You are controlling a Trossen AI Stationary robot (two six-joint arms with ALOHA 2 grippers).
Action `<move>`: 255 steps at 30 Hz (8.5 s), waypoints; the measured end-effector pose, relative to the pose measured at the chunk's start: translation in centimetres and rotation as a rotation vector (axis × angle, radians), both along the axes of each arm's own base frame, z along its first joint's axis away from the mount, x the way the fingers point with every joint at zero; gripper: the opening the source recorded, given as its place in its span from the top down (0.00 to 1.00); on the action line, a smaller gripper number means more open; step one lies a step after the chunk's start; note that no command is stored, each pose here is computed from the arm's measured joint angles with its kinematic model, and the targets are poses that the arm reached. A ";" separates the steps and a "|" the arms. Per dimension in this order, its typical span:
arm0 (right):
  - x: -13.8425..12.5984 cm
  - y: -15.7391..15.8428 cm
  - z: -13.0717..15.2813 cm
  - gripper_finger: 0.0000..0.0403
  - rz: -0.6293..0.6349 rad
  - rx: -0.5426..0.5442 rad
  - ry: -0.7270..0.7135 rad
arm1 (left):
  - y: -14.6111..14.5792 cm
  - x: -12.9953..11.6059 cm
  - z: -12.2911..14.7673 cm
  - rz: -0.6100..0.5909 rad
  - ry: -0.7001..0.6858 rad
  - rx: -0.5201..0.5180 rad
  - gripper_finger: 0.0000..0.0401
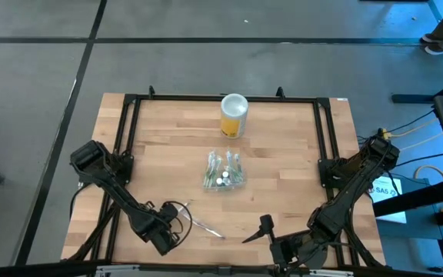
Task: Pick & Place toothbrushing station
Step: Put the green toothbrush into the transparent organizer
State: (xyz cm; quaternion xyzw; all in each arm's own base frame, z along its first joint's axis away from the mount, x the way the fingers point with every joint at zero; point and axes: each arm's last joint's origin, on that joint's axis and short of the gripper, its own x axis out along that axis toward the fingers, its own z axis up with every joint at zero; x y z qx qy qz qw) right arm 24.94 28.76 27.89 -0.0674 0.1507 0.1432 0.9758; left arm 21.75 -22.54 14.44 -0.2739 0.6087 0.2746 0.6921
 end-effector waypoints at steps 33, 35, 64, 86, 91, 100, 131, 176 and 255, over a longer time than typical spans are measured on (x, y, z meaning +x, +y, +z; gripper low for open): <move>2.2 -1.9 3.0 0.25 -0.133 -0.871 -0.273 | 3.4 2.1 21.7 -0.130 -0.741 -0.146 0.99; 2.4 -2.0 2.9 0.26 -0.137 -0.917 -0.268 | 4.2 2.9 21.8 -0.138 -0.738 -0.161 0.99; 7.2 -5.5 -0.8 0.36 -0.290 -1.496 0.004 | 9.5 7.8 21.1 -0.076 -0.698 -0.300 0.98; 8.0 -6.4 -0.8 0.55 -0.168 -1.580 0.025 | 9.6 9.4 20.2 -0.117 -0.694 -0.333 0.98; 8.2 -6.7 -0.8 0.62 -0.175 -1.580 0.031 | 9.7 9.5 20.2 -0.124 -0.696 -0.329 0.98; 8.2 -6.6 -0.8 0.82 -0.175 -1.580 0.031 | 10.1 9.6 20.2 -0.128 -0.697 -0.336 0.98; 6.2 -4.5 -1.3 0.89 -0.297 -1.517 0.047 | 10.0 10.0 20.7 -0.233 -0.807 -0.191 0.74; -8.3 -15.5 6.3 0.90 -0.726 0.054 -0.053 | 8.3 4.1 16.3 -0.485 -0.403 0.672 0.62; 2.5 -20.3 -17.2 0.52 -0.568 0.230 -0.147 | 6.6 3.8 9.8 -0.551 -1.040 0.686 0.74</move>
